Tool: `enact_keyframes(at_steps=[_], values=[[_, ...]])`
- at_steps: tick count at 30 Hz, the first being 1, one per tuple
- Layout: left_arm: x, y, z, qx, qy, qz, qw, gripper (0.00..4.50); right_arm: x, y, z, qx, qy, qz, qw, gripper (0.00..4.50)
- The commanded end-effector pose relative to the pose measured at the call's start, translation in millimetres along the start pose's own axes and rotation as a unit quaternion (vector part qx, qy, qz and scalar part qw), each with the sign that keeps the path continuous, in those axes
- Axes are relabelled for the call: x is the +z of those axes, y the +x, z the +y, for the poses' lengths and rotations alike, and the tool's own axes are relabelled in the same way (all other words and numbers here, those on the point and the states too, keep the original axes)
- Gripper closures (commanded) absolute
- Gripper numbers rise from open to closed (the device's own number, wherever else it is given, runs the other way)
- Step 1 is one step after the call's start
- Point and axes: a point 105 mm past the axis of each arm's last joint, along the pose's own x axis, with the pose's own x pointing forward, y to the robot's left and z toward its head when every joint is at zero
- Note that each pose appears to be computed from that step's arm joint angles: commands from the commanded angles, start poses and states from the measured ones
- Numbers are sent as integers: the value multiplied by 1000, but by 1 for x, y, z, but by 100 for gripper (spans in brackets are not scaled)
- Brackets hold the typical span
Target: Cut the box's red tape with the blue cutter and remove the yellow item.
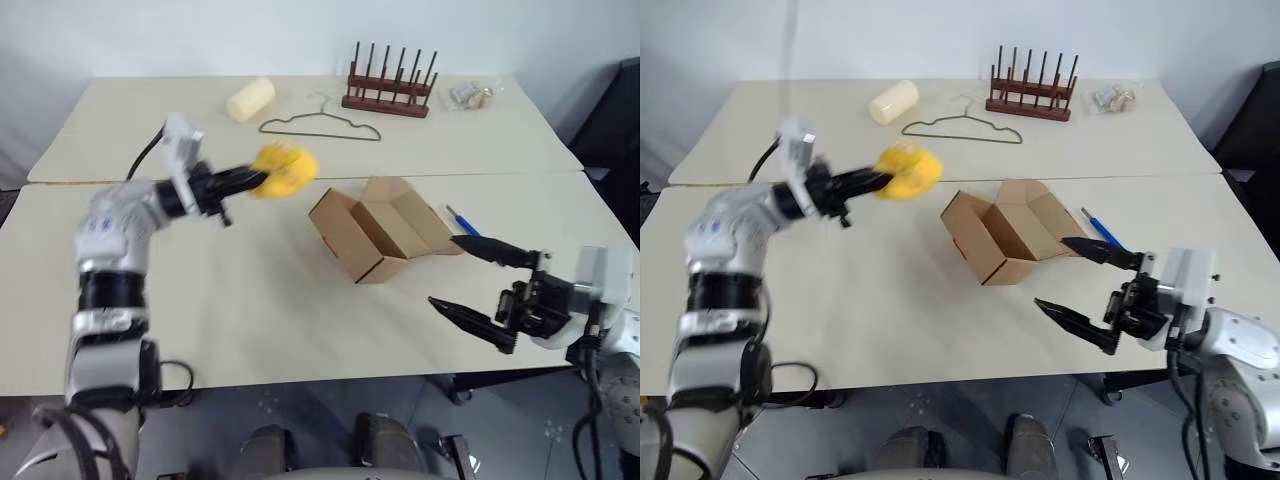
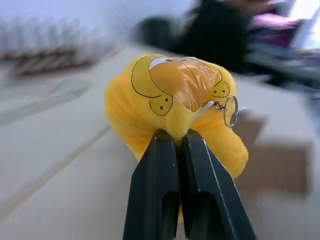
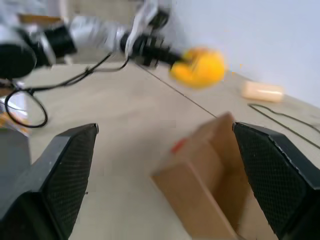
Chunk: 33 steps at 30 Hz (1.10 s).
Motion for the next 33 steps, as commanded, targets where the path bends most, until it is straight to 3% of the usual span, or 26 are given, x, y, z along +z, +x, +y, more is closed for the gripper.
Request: enact_keyframes(at_steps=[1, 5, 6, 11, 16, 20, 23, 26, 29, 33], values=[[10, -32, 10, 74, 77, -4, 994, 448, 2, 15, 6, 33, -17, -32, 999, 0], [-16, -53, 16, 121, 63, -2, 991, 448, -18, 27, 14, 97, -4, -27, 995, 0], [-21, -55, 19, 138, 53, 1, 989, 425, -24, 28, 14, 106, 1, -22, 994, 0], [-34, -72, 19, 149, 49, 57, 986, 284, -29, 34, 2, 107, -2, -33, 994, 0], [-17, -99, 7, 136, 73, 75, 985, 125, -29, 31, -8, 88, -8, -38, 995, 0], [-7, -137, -8, 144, 145, 92, 975, 12, -36, 21, -10, 93, -2, -21, 995, 0], [-26, -170, -27, 150, 164, 155, 963, 5, -38, 16, -7, 108, -5, -10, 994, 0], [-33, -185, -42, 165, 172, 178, 955, 5, -40, 12, -5, 122, -12, -1, 992, 0], [-39, -187, -65, 155, 167, 173, 958, 5, -48, 7, -1, 143, -18, 17, 989, 0], [-41, -188, -73, 193, 167, 149, 955, 5, -54, 5, -3, 144, -26, 23, 989, 0]])
